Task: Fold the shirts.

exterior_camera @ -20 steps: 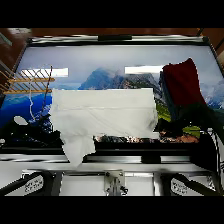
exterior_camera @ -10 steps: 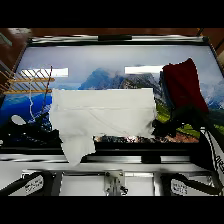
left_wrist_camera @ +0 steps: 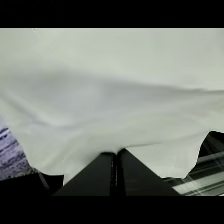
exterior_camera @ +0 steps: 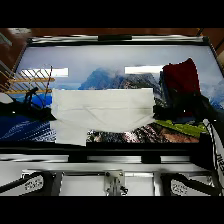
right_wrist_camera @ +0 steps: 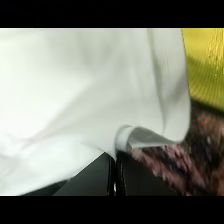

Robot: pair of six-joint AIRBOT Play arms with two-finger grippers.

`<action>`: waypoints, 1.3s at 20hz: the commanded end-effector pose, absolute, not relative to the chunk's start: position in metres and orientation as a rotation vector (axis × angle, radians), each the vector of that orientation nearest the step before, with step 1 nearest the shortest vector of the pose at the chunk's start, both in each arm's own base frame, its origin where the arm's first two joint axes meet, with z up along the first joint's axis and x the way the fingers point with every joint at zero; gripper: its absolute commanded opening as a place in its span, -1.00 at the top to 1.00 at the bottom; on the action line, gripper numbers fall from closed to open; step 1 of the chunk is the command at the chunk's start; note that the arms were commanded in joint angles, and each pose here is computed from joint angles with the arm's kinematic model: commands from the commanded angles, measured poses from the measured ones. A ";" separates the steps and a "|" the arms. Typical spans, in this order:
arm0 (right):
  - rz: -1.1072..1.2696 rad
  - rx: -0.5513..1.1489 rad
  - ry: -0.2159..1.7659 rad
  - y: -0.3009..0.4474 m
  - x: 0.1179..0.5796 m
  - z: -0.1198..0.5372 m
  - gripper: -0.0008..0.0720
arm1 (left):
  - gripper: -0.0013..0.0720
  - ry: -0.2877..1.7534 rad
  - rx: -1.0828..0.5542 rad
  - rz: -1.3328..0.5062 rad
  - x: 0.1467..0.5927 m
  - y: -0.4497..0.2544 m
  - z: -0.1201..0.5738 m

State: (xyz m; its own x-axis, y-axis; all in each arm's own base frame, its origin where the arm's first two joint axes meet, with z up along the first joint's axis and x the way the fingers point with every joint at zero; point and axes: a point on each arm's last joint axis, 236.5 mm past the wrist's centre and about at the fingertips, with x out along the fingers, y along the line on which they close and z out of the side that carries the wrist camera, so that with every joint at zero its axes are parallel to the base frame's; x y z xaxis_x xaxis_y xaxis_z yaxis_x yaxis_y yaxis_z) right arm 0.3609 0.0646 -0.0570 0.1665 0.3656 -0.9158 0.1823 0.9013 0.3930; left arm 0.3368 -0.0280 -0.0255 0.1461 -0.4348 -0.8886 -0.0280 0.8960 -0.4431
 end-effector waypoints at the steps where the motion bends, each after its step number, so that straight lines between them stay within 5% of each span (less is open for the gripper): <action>1: 0.110 0.457 1.279 0.055 0.419 -0.034 0.83 | 0.87 1.366 -0.397 -0.298 0.389 -0.016 -0.015; 8: 0.093 0.475 1.223 0.050 0.487 -0.044 0.83 | 0.86 1.279 -0.463 -0.332 0.482 -0.012 -0.008; 22: 0.066 0.441 1.202 0.050 0.503 -0.070 0.82 | 0.86 1.219 -0.484 -0.334 0.525 -0.020 -0.038; 23: 0.066 0.441 1.206 0.050 0.502 -0.070 0.74 | 0.86 1.230 -0.495 -0.336 0.524 -0.024 -0.042; 24: 0.069 0.441 1.214 0.050 0.500 -0.070 0.26 | 0.80 1.242 -0.496 -0.353 0.522 -0.030 -0.044; 25: 0.078 0.430 1.227 0.050 0.497 -0.070 -0.41 | 0.46 1.250 -0.494 -0.362 0.520 -0.033 -0.044; 26: 0.096 0.405 1.243 0.048 0.492 -0.069 -0.48 | 0.11 1.257 -0.492 -0.369 0.519 -0.035 -0.043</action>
